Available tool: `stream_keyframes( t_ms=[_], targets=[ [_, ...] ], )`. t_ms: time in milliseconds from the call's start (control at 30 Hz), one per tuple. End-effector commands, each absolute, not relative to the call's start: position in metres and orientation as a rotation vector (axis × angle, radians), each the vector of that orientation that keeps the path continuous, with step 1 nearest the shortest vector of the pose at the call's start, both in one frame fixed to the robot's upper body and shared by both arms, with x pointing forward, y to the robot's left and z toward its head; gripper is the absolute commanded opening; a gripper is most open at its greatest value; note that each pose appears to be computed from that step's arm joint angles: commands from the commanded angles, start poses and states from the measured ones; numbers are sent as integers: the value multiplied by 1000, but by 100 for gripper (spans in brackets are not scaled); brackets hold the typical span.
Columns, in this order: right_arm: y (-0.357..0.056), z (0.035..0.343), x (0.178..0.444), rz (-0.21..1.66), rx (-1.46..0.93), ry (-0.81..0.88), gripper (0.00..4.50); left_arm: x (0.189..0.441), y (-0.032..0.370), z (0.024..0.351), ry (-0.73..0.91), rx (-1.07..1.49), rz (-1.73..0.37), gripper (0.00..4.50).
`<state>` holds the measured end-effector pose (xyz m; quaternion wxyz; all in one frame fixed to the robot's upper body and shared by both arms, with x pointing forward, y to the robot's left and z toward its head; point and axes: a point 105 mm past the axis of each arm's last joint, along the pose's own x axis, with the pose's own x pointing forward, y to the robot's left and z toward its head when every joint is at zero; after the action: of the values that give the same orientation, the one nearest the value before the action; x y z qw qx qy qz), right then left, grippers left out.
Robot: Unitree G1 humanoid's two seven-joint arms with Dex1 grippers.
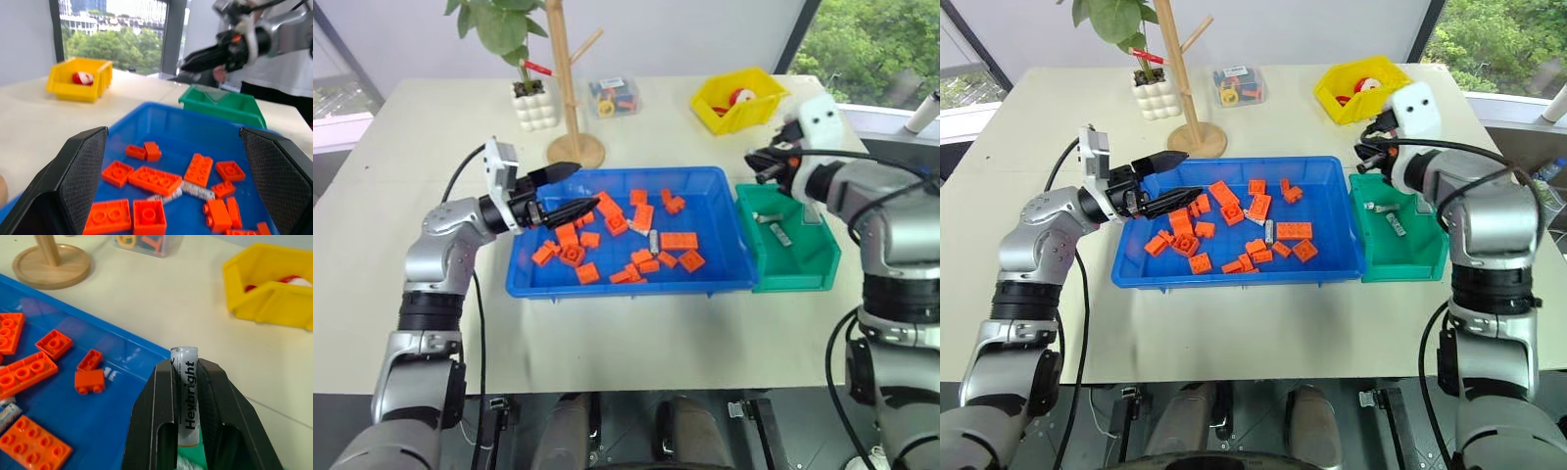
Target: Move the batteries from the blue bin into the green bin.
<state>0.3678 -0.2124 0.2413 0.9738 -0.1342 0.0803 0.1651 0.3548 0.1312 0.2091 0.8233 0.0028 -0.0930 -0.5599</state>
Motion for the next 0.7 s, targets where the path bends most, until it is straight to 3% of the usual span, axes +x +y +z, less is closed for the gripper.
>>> stream_keyframes(
  t_ms=[33, 367, 600, 667, 700],
  targets=[
    [-226, 251, 351, 266, -283, 130, 8, 356, 126, 217, -230, 42, -1227, 450],
    [-254, 221, 329, 167, -275, 227, 8, 359, 121, 216, -229, 38, -1253, 450],
    [-263, 220, 327, 139, -298, 244, 321, 357, 124, 216, -229, 44, -1249, 450],
    [-267, 224, 329, 121, -313, 236, 439, 356, 125, 216, -227, 45, -1246, 450],
    [-267, 225, 330, 117, -321, 232, 445, 356, 126, 216, -227, 46, -1245, 450]
  ],
)
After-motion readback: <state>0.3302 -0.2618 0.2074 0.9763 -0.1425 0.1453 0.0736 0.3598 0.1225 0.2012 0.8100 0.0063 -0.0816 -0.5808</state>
